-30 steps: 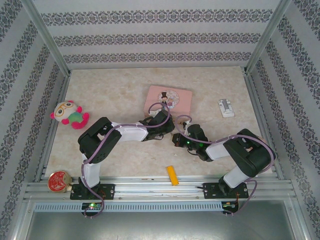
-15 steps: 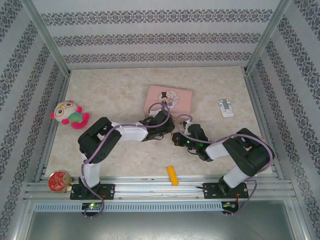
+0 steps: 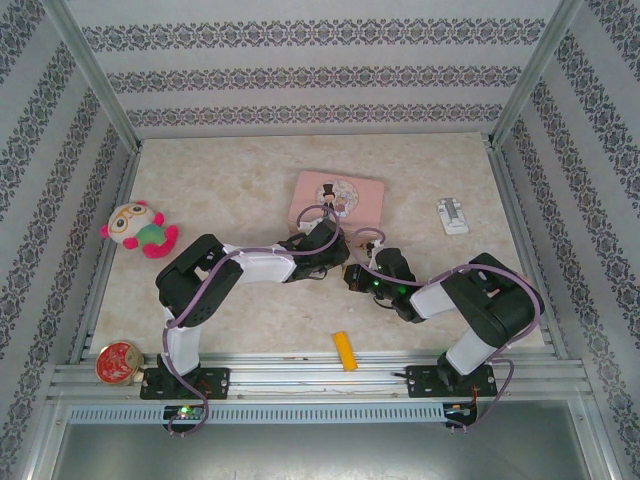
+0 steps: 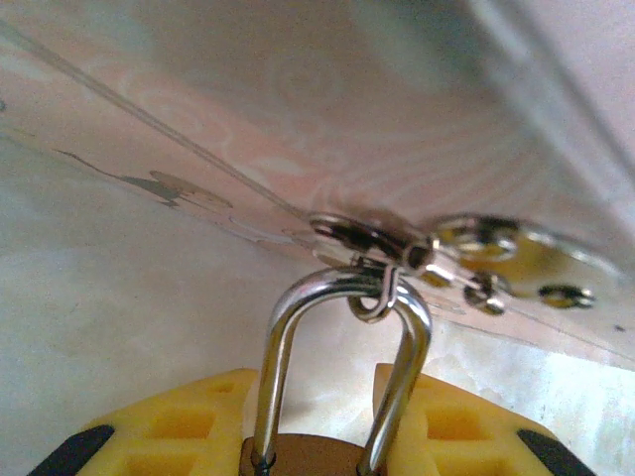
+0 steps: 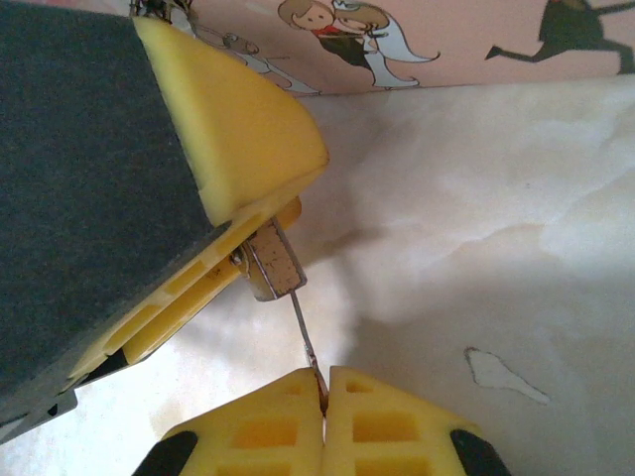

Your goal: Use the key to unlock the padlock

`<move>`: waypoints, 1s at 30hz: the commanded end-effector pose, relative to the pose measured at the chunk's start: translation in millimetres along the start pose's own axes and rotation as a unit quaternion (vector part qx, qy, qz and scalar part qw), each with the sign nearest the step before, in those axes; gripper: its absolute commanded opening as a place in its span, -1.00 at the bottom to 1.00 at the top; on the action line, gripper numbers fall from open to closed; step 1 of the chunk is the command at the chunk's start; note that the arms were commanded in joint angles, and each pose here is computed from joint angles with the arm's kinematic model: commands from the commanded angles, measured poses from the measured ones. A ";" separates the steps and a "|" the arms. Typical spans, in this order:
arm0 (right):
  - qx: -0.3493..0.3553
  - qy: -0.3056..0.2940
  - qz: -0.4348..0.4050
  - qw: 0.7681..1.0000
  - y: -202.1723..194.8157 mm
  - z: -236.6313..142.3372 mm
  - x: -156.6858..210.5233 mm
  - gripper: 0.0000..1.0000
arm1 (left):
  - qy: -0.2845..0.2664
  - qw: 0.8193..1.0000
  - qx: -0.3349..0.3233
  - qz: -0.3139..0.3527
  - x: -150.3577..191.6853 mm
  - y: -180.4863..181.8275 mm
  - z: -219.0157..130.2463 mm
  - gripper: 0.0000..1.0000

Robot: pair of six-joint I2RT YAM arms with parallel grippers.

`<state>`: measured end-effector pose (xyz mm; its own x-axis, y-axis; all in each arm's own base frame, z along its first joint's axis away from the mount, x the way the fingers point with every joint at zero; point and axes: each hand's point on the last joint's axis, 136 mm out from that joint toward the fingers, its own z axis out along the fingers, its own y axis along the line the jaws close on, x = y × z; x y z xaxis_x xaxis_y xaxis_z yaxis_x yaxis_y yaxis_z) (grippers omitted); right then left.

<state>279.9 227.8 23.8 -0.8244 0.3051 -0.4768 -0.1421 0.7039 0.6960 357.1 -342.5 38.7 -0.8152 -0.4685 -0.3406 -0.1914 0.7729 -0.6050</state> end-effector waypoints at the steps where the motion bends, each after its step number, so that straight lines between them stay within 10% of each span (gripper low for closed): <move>1: -0.020 -0.025 -0.002 0.999 9.8 1.6 -14.3 -1.00 | 0.009 0.997 0.059 -0.043 -6.8 -28.5 -10.4 -1.00; 30: -0.018 -0.073 -0.029 0.997 21.8 -7.3 -24.5 -1.00 | 0.025 0.995 0.060 -0.070 -1.3 -28.8 -4.2 -1.00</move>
<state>282.4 221.7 35.9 -0.7752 0.3387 -0.5333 -0.1505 0.7208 0.6766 358.4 -344.6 41.1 -0.8077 -0.4931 -0.3233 -0.2091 0.7522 -0.6249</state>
